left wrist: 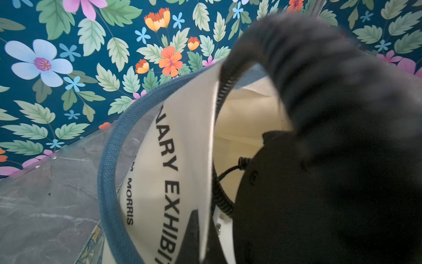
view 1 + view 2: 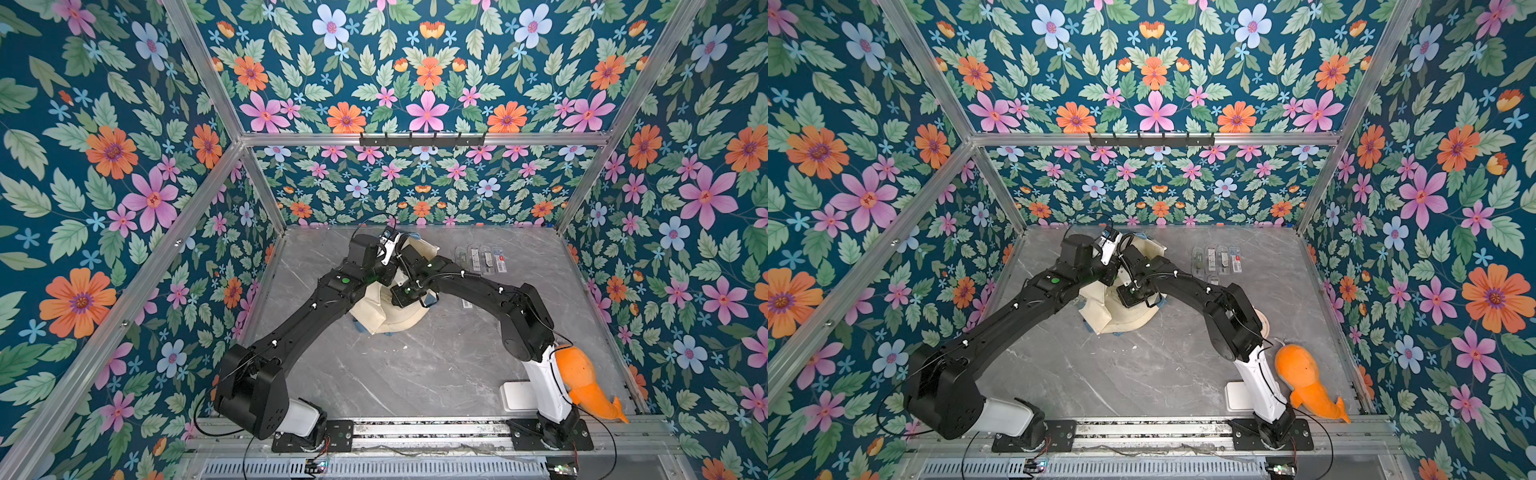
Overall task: Take out the compass set from the canvas bag
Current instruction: Pick up the compass set from the canvas bag, then place the compass set at the center of the board.
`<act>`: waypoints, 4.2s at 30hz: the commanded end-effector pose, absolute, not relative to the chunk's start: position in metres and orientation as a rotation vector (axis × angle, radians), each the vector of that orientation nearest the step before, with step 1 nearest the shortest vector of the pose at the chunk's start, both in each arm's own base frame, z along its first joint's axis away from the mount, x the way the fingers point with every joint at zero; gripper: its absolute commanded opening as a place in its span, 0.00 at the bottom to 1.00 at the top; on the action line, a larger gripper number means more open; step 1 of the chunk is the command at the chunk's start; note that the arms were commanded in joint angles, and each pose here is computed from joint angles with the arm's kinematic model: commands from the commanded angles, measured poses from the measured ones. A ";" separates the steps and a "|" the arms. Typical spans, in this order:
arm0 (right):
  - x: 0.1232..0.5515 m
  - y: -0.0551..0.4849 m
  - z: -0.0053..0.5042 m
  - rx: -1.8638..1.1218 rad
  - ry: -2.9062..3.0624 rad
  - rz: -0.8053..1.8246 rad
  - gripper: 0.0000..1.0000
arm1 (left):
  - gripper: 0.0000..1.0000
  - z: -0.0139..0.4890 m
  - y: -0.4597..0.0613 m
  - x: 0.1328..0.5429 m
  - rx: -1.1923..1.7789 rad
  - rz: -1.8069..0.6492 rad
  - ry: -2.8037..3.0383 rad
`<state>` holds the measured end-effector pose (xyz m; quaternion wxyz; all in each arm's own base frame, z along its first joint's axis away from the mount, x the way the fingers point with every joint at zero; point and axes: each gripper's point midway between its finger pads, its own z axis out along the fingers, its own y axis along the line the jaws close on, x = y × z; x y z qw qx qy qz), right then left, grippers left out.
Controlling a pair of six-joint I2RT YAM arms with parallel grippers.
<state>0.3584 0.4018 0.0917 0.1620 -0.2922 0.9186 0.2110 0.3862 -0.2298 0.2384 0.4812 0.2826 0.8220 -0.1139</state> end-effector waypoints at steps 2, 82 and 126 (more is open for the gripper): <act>0.368 0.418 0.111 -0.796 2.529 0.684 0.14 | 0.00 0.220 -0.239 0.368 0.771 -0.354 2.067; 0.384 0.063 0.069 0.488 2.535 0.759 0.13 | 0.00 0.231 -0.238 0.370 0.715 -0.376 2.046; 0.423 0.059 0.037 0.491 2.635 0.706 0.48 | 0.00 0.232 -0.238 0.369 0.719 -0.384 2.041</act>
